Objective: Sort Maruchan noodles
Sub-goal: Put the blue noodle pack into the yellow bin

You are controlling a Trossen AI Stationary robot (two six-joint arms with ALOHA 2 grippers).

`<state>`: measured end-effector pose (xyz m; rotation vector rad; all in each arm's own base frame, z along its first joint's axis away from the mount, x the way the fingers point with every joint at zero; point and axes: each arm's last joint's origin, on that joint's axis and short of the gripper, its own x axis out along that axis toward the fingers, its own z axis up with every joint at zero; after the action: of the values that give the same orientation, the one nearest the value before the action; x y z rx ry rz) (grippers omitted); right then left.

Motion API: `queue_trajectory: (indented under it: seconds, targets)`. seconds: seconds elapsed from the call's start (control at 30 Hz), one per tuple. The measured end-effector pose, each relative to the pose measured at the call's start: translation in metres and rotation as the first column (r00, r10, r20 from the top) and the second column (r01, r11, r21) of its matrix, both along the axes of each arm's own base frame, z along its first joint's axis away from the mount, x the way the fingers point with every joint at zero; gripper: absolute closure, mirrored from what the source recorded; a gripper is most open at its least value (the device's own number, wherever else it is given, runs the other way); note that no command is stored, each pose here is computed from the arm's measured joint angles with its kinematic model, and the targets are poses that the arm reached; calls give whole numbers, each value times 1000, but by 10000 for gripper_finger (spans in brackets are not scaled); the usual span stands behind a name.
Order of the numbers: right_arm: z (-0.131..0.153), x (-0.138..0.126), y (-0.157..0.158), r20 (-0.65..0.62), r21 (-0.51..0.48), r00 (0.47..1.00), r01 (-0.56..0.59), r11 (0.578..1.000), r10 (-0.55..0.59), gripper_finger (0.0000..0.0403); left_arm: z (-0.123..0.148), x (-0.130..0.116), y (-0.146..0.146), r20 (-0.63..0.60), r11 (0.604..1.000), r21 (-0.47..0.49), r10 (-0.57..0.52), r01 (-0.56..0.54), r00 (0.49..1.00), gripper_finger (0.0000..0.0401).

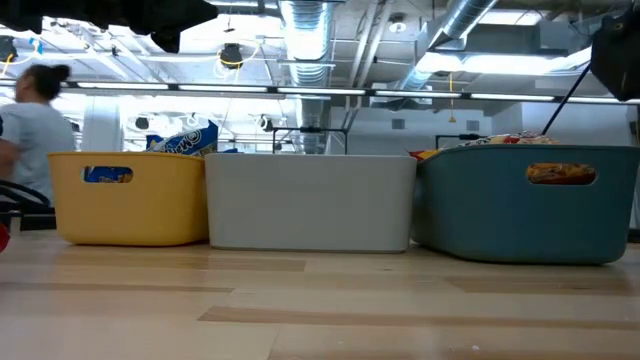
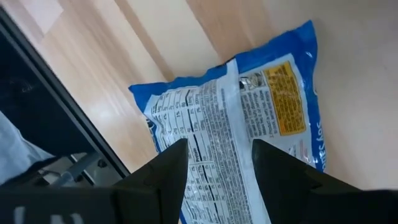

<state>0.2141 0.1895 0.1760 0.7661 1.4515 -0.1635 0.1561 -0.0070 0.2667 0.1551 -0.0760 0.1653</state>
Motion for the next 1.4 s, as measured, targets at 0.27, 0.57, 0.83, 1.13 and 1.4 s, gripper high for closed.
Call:
queue_trajectory:
  seconds: [0.27, 0.57, 0.83, 1.13, 1.4]
  targets:
    - [0, 5, -5, 11, 1, 1000, 10, 1000, -10, 202, -1, 0, 0, -2, 999, -50, 2, -2, 1000, 401]
    - [0, 7, -9, -8, -5, 999, 52, 999, -52, 186, -1, 0, 2, -10, 996, -3, 87, -87, 996, 401]
    - [-1, 8, -12, -12, -20, 998, 62, 998, -62, 142, 0, -1, 3, 7, 994, -56, 94, -93, 996, 401]
    - [-1, 2, -7, 16, -76, 999, 51, 996, -50, 137, -1, 0, 3, -9, 995, -35, 94, -95, 995, 401]
    - [-23, 7, -1, -61, -82, 998, 22, 996, -27, 137, -2, 0, 3, -12, 994, -50, 93, -94, 996, 401]
